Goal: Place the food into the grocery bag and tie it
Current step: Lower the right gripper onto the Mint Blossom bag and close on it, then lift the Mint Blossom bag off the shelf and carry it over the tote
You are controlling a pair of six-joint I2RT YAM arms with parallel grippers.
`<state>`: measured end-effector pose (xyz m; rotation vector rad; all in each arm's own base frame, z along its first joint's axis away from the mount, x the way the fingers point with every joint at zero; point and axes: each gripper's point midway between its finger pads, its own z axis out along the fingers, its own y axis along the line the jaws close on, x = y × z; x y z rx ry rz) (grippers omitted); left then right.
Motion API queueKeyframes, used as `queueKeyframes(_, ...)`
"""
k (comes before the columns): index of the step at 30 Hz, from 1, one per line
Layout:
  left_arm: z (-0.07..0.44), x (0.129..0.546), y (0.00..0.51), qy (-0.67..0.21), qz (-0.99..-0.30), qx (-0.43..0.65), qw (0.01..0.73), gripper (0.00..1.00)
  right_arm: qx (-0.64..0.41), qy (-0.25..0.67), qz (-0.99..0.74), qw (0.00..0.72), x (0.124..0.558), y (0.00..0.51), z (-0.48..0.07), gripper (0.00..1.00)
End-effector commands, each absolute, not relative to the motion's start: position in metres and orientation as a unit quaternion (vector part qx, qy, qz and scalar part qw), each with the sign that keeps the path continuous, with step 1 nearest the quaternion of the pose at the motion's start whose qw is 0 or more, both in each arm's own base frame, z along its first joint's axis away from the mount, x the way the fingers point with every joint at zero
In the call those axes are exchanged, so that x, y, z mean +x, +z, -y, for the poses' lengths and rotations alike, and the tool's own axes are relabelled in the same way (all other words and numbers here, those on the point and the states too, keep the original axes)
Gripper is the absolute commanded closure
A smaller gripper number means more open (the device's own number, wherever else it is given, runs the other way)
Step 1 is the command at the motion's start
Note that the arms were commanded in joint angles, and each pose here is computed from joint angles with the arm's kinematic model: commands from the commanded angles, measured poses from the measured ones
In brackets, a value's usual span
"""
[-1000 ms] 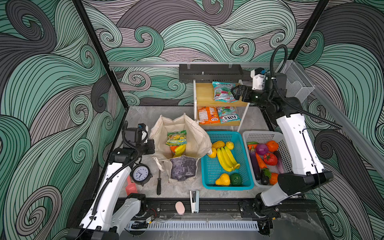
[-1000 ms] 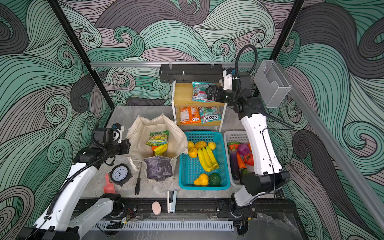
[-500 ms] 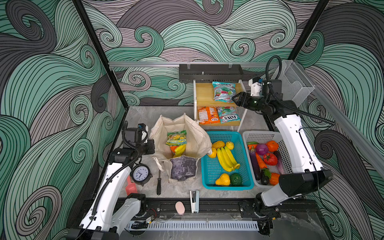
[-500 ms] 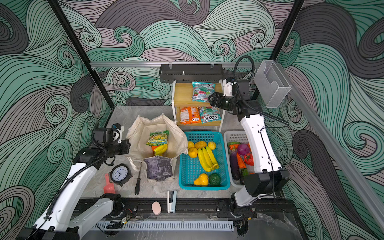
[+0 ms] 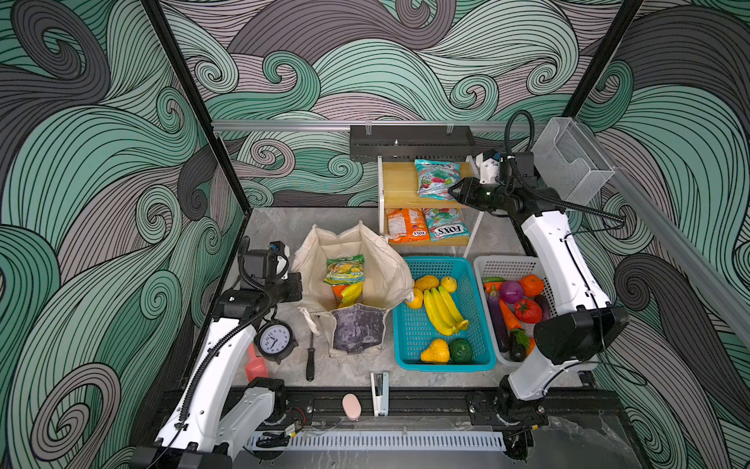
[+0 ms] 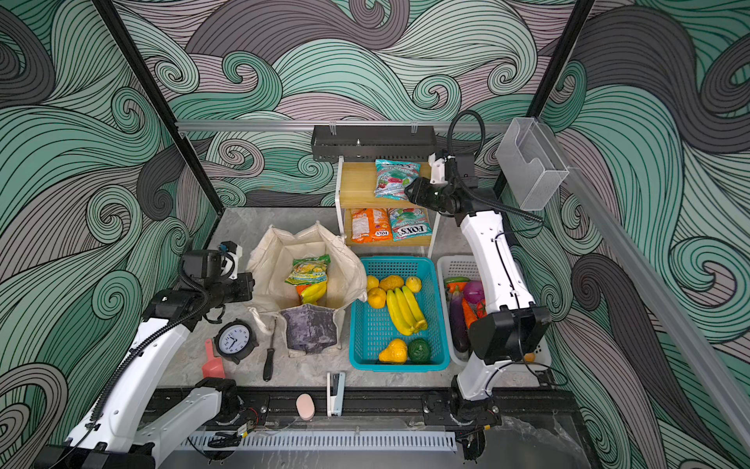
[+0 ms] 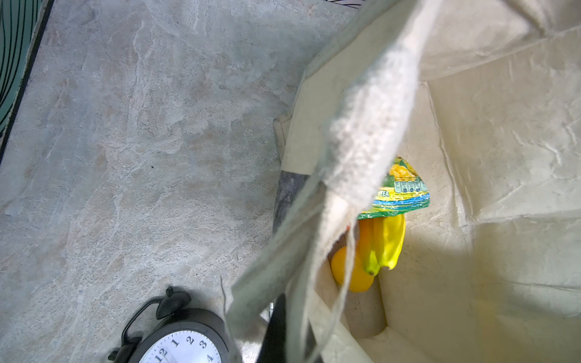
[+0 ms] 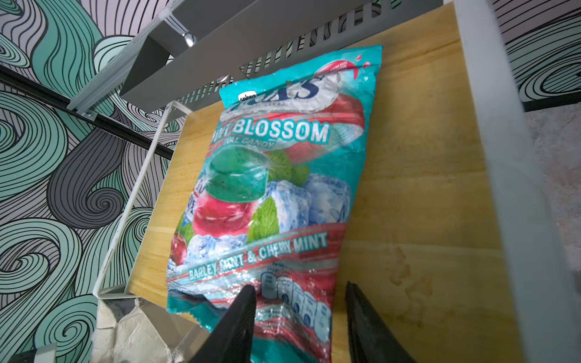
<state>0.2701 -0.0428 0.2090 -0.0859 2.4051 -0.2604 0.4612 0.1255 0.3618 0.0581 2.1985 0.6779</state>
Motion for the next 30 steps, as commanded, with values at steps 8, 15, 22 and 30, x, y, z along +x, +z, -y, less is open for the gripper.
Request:
queueKeyframes(8, 0.043, 0.270, 0.206, -0.102, -0.931, -0.032, 0.348, 1.00, 0.010, 0.297, -0.855, 0.425, 0.463, 0.374, -0.132, 0.90)
queueKeyframes(15, 0.043, 0.270, 0.206, -0.103, -0.932, -0.031, 0.347, 1.00, 0.001, 0.313, -0.846, 0.431, 0.459, 0.387, -0.133, 1.00)
queueKeyframes(22, 0.043, 0.270, 0.207, -0.104, -0.931, -0.031, 0.349, 1.00, -0.048, 0.361, -0.813, 0.455, 0.435, 0.428, -0.150, 1.00)
queueKeyframes(30, 0.043, 0.271, 0.207, -0.104, -0.931, -0.031, 0.349, 1.00, -0.086, 0.364, -0.786, 0.493, 0.405, 0.479, -0.152, 1.00)
